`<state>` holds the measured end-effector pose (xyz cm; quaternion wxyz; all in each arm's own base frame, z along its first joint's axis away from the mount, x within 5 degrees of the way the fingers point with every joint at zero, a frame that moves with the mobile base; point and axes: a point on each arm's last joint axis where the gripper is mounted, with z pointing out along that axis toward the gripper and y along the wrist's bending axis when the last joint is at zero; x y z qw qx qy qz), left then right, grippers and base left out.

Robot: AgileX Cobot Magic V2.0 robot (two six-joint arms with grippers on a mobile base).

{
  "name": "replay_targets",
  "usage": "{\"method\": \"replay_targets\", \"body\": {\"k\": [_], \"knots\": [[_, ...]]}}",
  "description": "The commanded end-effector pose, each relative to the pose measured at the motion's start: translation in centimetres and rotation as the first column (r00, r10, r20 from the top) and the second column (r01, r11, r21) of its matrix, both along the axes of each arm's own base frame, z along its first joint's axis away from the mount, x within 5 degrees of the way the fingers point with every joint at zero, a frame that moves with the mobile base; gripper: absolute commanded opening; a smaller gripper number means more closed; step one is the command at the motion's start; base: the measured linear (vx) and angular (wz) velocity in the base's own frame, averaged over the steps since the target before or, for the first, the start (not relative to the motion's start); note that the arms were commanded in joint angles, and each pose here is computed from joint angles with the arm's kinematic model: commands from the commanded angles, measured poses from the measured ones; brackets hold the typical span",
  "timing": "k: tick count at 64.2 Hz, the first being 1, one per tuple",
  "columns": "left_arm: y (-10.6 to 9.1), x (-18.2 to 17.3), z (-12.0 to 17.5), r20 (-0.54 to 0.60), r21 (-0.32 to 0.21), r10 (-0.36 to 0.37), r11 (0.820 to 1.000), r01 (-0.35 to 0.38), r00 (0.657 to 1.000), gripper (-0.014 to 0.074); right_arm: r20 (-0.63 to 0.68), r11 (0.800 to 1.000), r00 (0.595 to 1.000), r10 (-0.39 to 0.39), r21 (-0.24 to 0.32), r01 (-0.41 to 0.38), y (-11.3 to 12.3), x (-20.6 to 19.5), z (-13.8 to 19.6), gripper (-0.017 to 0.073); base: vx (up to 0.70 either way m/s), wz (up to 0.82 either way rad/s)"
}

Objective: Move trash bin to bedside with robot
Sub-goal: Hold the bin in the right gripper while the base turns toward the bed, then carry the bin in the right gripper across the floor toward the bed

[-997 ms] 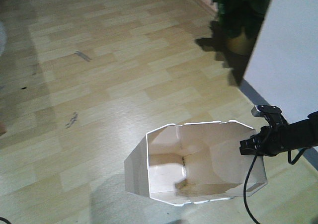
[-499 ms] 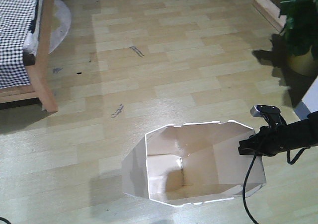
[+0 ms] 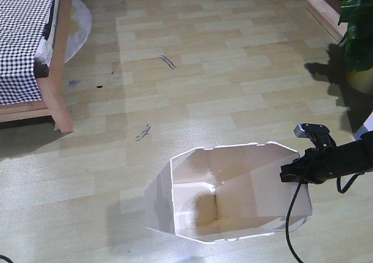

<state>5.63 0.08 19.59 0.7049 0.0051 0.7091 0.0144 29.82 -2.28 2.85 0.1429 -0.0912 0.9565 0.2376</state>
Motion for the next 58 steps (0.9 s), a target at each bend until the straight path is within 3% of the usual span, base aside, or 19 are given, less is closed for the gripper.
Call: {"method": "replay_targets", "body": {"k": [1,58], "knots": [[-0.05,-0.02,0.31,0.069,-0.022,-0.008,1.000,0.010,0.998,-0.0006,0.070,0.977,0.997,-0.019,0.213,0.004,1.39,0.90,3.37,-0.0003,0.08,0.00],[-0.05,-0.02,0.31,0.069,-0.022,-0.008,1.000,0.010,0.998,-0.0006,0.070,0.977,0.997,-0.019,0.213,0.004,1.39,0.90,3.37,-0.0003,0.19,-0.03]]}}
